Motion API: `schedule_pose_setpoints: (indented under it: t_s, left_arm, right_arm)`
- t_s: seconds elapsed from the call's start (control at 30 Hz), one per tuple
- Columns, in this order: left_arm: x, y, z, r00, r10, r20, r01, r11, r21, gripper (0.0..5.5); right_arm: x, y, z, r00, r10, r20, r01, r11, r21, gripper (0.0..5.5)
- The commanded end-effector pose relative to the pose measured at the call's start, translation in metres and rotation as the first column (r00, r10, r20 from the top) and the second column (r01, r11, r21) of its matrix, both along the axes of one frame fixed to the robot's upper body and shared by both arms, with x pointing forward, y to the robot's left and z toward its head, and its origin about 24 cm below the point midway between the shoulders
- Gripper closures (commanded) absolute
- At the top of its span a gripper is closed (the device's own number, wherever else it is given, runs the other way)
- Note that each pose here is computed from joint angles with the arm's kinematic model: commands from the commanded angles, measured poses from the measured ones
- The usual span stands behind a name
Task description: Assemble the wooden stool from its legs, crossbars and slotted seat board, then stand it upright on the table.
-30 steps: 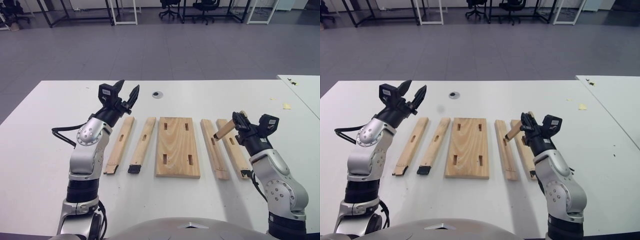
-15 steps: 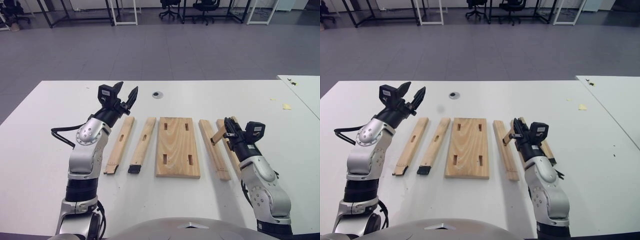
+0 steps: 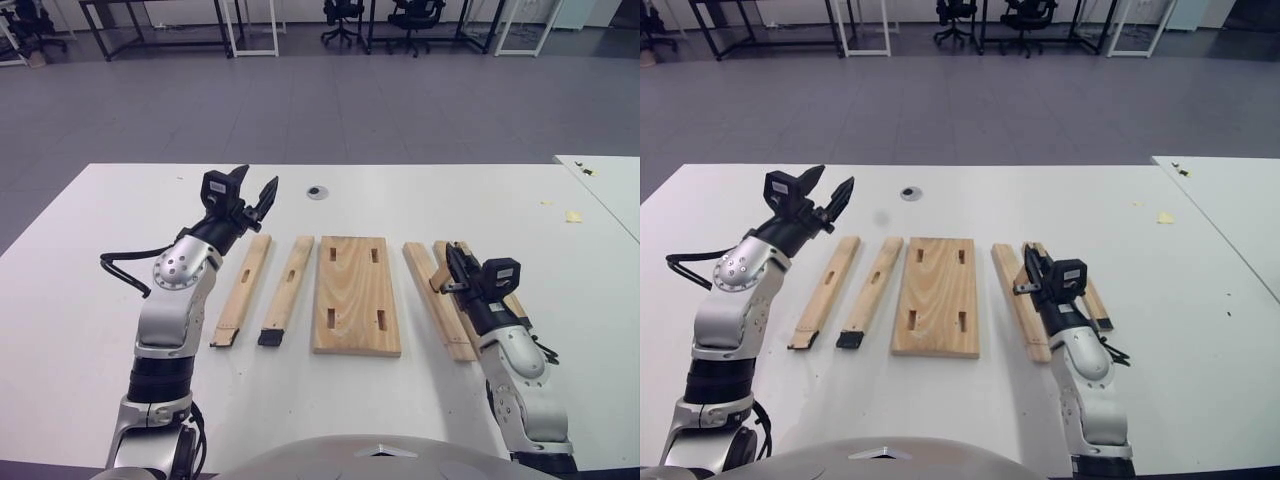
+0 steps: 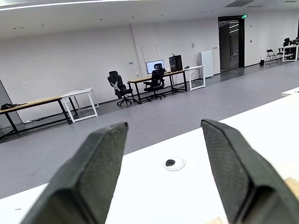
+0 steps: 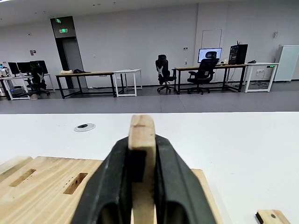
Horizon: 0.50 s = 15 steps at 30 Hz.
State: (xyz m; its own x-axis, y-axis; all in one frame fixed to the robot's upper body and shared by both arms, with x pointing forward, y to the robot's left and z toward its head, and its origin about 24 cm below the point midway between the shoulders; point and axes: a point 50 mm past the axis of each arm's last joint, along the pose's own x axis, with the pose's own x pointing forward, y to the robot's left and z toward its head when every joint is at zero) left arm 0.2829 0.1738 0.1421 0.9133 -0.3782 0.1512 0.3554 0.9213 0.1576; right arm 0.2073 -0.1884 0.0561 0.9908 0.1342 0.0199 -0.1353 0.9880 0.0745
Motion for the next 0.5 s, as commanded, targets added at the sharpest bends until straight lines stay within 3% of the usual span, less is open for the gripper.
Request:
schedule_pose_setpoints:
  t_s: [0.03, 0.1, 0.13, 0.3, 0.5]
  left_arm:
    - [0.003, 0.001, 0.002, 1.0, 0.013, 0.01, -0.014, 0.999, 0.03, 2.62]
    - [0.003, 0.001, 0.002, 1.0, 0.021, 0.015, -0.021, 0.999, 0.028, 2.62]
    - [0.004, 0.001, 0.003, 1.0, 0.024, 0.018, -0.025, 0.999, 0.027, 2.62]
    - [0.007, 0.0, 0.004, 0.999, 0.036, 0.033, -0.037, 0.999, 0.017, 2.62]
    - [0.006, -0.001, 0.004, 0.998, 0.038, 0.04, -0.039, 0.999, 0.01, 2.62]
  right_arm:
    - [-0.016, -0.005, -0.044, 0.968, -0.017, -0.252, 0.015, 1.0, -0.012, 5.08]
    - [-0.008, -0.006, -0.03, 0.981, -0.01, -0.194, 0.007, 1.0, -0.013, 5.08]
    - [-0.004, -0.007, -0.023, 0.987, -0.004, -0.162, 0.002, 1.0, -0.013, 4.72]
    - [0.015, -0.004, 0.011, 0.997, 0.061, -0.039, -0.061, 0.998, -0.015, 3.89]
    - [0.022, -0.005, 0.016, 0.971, 0.103, -0.214, -0.109, 0.994, -0.013, 2.88]
